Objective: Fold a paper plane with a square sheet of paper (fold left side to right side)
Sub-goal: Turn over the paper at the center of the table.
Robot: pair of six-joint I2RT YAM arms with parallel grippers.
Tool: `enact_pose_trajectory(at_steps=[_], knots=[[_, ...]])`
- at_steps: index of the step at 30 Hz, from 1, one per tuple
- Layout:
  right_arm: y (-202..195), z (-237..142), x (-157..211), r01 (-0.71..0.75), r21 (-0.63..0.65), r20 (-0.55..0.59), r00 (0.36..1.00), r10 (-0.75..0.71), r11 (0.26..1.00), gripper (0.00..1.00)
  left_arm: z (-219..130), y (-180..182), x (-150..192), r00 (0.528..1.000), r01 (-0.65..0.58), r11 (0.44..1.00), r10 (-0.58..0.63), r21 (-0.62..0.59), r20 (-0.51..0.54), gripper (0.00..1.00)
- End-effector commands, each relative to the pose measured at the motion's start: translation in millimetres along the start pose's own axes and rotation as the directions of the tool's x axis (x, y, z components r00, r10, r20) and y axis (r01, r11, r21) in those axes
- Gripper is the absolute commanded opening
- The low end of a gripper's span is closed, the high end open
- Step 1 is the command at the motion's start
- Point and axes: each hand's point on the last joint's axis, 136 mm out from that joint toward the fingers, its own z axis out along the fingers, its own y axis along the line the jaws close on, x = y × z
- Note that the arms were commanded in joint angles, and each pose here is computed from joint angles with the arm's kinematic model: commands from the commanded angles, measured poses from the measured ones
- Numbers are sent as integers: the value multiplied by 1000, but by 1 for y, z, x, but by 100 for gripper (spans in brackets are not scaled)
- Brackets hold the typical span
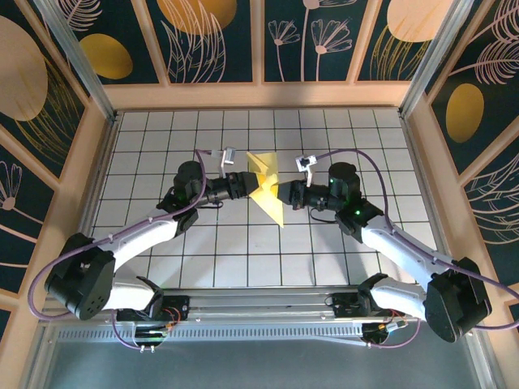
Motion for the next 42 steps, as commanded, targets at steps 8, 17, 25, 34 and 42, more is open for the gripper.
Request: enact_pose_trajectory(at_steps=[8,17,25,34,42], knots=[[-41,-11,-12,47,358,-1,999,-50,933,0,-56,48,-32,968,-115,863,208,-493,138,58],[-102,-32,5,311,899,-269,947,-173,307,0,-142,81,-49,901,29,603,329,-797,282,68],[-133,-14,27,537,824,-561,818,-128,-181,0,-168,84,-51,870,90,547,363,-832,333,73],[-178,26,78,666,701,-693,720,-23,-255,0,-167,89,-50,877,87,528,361,-845,316,75],[-180,49,99,641,767,-641,767,4,-26,25,-156,93,-48,893,70,537,341,-840,293,75]])
